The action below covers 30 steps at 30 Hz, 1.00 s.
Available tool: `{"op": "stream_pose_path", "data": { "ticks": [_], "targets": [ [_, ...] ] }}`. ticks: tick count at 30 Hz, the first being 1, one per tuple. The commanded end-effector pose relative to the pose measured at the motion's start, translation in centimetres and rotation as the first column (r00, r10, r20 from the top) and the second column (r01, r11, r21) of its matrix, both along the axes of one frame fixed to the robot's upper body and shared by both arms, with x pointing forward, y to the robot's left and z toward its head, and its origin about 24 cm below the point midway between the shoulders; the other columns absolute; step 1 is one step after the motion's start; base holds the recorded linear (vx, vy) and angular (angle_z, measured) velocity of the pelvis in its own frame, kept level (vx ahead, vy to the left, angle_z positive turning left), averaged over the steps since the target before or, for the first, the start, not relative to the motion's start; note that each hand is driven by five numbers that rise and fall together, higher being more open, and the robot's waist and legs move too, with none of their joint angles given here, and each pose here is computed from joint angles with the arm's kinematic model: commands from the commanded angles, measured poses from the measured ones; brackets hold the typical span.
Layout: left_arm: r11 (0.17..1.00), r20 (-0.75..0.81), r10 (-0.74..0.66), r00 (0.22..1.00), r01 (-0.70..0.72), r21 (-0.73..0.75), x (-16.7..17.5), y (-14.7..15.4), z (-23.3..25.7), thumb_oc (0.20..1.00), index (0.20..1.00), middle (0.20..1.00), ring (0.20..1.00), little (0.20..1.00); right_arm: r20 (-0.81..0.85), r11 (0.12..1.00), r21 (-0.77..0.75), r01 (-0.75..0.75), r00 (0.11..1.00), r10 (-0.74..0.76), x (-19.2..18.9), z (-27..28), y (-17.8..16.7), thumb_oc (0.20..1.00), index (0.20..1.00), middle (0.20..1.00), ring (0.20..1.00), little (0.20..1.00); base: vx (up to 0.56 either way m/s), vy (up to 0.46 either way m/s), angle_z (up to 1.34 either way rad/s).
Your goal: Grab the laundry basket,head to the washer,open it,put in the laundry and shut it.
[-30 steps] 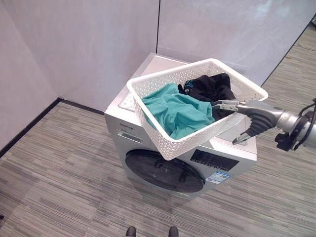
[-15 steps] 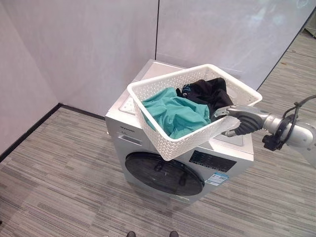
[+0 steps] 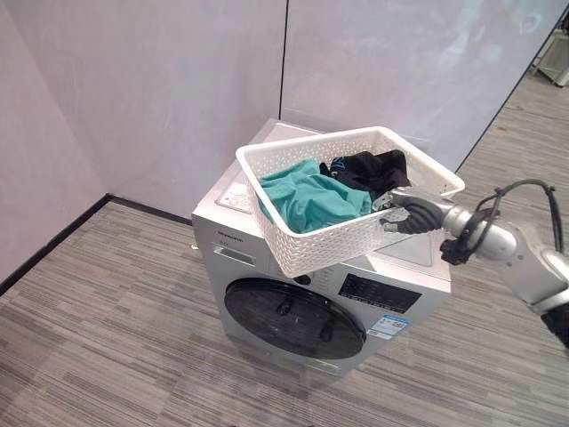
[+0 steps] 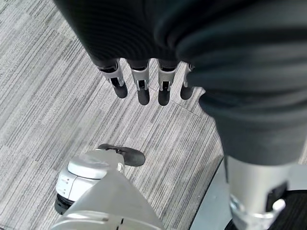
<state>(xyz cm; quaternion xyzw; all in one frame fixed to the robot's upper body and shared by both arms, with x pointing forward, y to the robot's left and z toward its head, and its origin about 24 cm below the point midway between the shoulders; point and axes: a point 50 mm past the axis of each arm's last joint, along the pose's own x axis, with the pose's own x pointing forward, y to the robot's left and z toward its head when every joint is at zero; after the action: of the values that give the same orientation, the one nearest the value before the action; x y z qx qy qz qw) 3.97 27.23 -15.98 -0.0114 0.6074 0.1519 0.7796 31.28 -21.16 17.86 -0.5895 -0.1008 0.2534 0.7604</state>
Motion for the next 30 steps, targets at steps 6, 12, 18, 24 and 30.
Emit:
{"op": "stream_pose_path", "data": {
  "ticks": [6, 12, 18, 24, 30],
  "targets": [
    [1.0, -0.055, -0.023, 0.998, 0.022, -0.002, 0.0, -0.3, -0.2, 1.0, 1.0, 1.0, 1.0, 1.0, 0.023, 0.995, -0.033, 0.093, 0.995, -0.092, 3.7, -0.6, 2.1, 0.2, 0.2, 0.2, 0.2, 0.2, -0.04, 0.026, -0.05],
    [0.999, -0.061, -0.033, 0.998, 0.032, -0.022, 0.6, -1.3, -0.4, 1.0, 1.0, 1.0, 1.0, 1.0, 0.004, 0.984, 0.005, 0.178, 0.984, -0.178, 6.1, -1.9, 4.5, 0.2, 0.2, 0.2, 0.2, 0.2, -0.01, 0.021, -0.08],
    [0.999, -0.083, -0.029, 0.996, 0.026, -0.038, 0.5, -1.9, -0.6, 1.0, 1.0, 1.0, 1.0, 1.0, -0.037, 0.956, 0.013, 0.292, 0.956, -0.292, 7.8, -3.2, 5.3, 0.2, 0.2, 0.2, 0.2, 0.2, -0.03, 0.04, -0.03],
    [0.999, -0.092, -0.033, 0.995, 0.03, -0.034, 0.3, -2.0, -0.7, 1.0, 1.0, 1.0, 1.0, 1.0, -0.075, 0.924, -0.044, 0.379, 0.921, -0.381, 8.5, -5.0, 4.0, 0.2, 0.2, 0.2, 0.2, 0.2, -0.01, 0.039, -0.09],
    [1.0, -0.087, -0.016, 0.996, 0.015, -0.015, 0.3, -1.3, -0.5, 1.0, 1.0, 1.0, 1.0, 1.0, -0.144, 0.881, -0.144, 0.451, 0.871, -0.469, 9.0, -6.1, 2.1, 0.2, 0.2, 0.2, 0.2, 0.2, -0.01, 0.037, -0.07]
  ]
}}
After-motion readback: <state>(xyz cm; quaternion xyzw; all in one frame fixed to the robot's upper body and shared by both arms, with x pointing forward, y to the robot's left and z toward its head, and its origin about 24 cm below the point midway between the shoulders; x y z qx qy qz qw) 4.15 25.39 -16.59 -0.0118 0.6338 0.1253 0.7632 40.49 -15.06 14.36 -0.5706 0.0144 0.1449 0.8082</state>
